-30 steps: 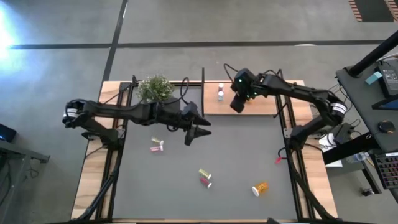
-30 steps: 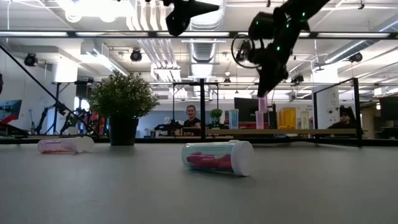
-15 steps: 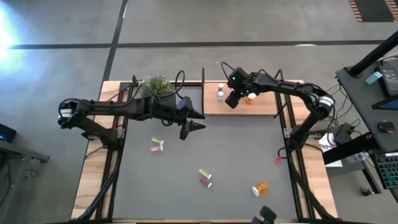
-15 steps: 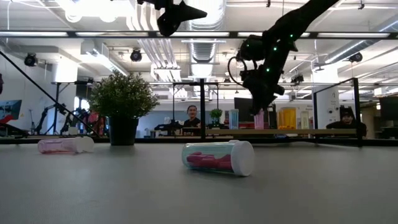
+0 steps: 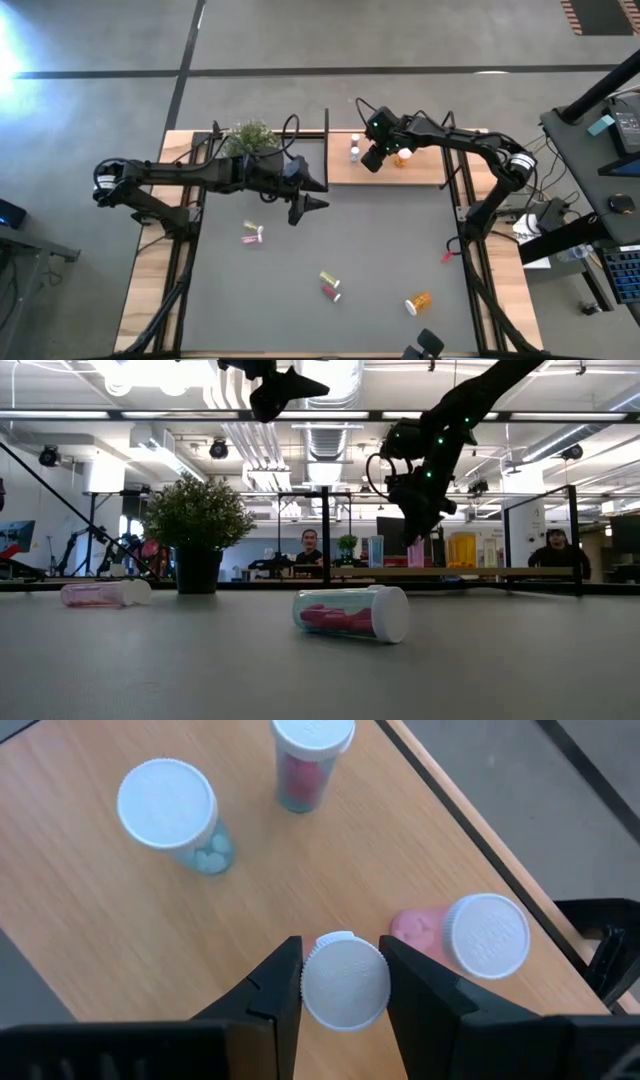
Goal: Pick and place medicine bottles onto shelf by color
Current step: Put the right pink pill bottle on the shelf aligned with the other pink pill bottle, then put the pink pill bottle on the shelf aligned with the other pink pill bottles
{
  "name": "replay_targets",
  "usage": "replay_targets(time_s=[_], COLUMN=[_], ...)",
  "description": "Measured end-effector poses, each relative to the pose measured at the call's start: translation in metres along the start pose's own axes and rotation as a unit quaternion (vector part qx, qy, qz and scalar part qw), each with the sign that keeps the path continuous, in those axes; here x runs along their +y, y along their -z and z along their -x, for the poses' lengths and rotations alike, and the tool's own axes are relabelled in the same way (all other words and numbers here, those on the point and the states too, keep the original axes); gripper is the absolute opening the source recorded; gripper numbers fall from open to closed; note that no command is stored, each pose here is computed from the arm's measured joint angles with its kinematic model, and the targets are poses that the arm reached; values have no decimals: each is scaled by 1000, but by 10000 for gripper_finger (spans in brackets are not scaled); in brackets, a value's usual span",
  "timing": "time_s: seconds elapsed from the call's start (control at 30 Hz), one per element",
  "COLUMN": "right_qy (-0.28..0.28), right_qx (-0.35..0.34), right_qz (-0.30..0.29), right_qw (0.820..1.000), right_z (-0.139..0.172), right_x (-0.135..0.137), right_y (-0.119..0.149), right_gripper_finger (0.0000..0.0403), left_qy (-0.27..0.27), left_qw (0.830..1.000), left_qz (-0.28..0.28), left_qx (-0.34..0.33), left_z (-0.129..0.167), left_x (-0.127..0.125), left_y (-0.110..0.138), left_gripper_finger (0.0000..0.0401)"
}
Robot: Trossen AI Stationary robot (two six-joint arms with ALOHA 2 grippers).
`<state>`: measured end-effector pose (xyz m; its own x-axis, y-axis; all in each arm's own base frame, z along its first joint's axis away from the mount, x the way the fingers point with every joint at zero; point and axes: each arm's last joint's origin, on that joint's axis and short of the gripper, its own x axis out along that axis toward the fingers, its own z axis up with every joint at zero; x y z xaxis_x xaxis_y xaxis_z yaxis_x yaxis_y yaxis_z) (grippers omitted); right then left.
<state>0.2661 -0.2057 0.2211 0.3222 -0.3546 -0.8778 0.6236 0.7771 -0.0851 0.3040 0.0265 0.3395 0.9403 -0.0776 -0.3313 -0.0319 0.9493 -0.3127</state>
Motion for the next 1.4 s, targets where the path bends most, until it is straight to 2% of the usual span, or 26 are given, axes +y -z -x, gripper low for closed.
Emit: replay_targets(time_s=[0.57,0.73,1.03,1.13,1.23,1.4], right_qy=[-5,-6,-11,-48,-100,-152], right_qx=[8,19,-4,-32,-59,-90], right_qz=[1,2,-23,-38,-49,-27], right_qw=[1000,1000,1000,998,992,984], right_z=[-2,6,54,76,98,129], right_x=[1,0,-2,2,10,37], right_y=[4,6,2,4,7,19], right_gripper_finger=[154,171,191,189,185,183], left_qy=[0,1,2,3,0,-14], left_qw=[1000,1000,1000,1000,998,990], left_qz=[2,2,2,15,57,112], left_qx=[-1,-2,-9,-12,4,89], left_z=[0,1,3,3,4,6], left_x=[0,0,-1,-1,-1,-2], left_y=[0,-1,-3,-4,-1,16], left_gripper_finger=[206,206,206,206,206,206])
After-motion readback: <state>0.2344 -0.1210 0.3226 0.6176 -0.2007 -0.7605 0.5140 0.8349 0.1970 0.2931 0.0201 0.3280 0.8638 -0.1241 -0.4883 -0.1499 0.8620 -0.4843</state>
